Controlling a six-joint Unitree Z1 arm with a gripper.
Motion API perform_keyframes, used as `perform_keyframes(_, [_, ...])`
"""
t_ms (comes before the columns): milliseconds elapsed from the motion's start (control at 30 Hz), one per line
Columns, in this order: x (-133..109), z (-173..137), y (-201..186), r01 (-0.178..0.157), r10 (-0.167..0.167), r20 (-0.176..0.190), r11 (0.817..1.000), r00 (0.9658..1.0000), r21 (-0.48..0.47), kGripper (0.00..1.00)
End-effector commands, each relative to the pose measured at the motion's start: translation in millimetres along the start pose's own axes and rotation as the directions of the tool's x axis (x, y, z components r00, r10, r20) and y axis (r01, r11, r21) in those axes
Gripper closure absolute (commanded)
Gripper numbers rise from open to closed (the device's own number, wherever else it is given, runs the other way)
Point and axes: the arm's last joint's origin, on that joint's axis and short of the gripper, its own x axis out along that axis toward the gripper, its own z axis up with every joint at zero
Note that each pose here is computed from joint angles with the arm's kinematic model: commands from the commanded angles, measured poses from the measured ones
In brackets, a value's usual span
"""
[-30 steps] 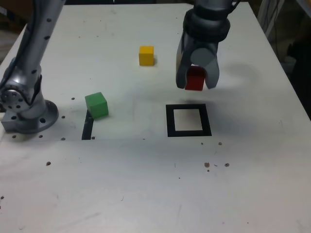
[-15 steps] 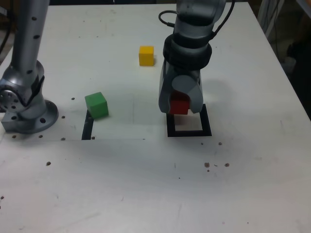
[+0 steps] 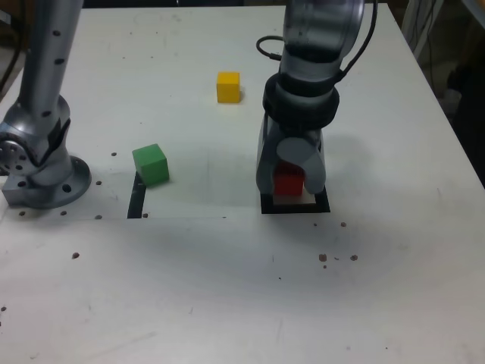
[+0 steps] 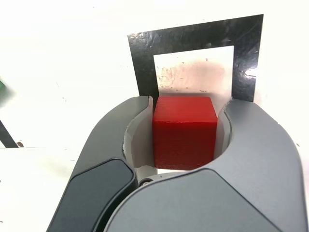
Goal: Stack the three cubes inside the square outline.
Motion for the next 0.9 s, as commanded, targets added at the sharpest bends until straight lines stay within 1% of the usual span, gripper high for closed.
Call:
perform_keyframes(0, [5.1, 2.2, -0.2, 0.000, 0.000, -0.013, 1.000, 0.9999, -0.002, 0.67])
perform_keyframes(67, [4.9, 2.0, 0.2, -0.004, 0.004, -0.017, 1.000, 0.9998, -0.002, 0.62])
perform_keyframes(100, [3.9, 1.4, 0.5, -0.006, 0.006, -0.017, 1.000, 0.9998, -0.002, 0.58])
perform_keyframes(200, [1.3, 0.3, 1.1, -0.012, 0.012, -0.013, 1.000, 0.9998, -0.002, 0.41])
perform_keyframes(300, [4.1, 2.4, 1.3, -0.014, 0.014, -0.014, 1.000, 0.9998, 0.000, 0.26])
perform_keyframes(500, [7.3, 4.3, 3.4, -0.015, 0.015, -0.018, 1.000, 0.9997, 0.005, 0.07])
perform_keyframes(600, [5.3, 2.5, 4.5, -0.012, 0.012, -0.021, 1.000, 0.9997, 0.011, 0.01])
perform_keyframes(700, [-3.4, -3.6, 7.4, -0.017, 0.017, -0.013, 1.000, 0.9998, 0.008, 0.01])
perform_keyframes(800, [-22.4, -17.5, 18.6, -0.038, 0.038, 0.007, 0.999, 0.9993, -0.011, 0.01])
perform_keyframes(867, [-35.8, -30.4, 34.7, -0.054, 0.055, 0.014, 0.998, 0.9984, -0.027, 0.01])
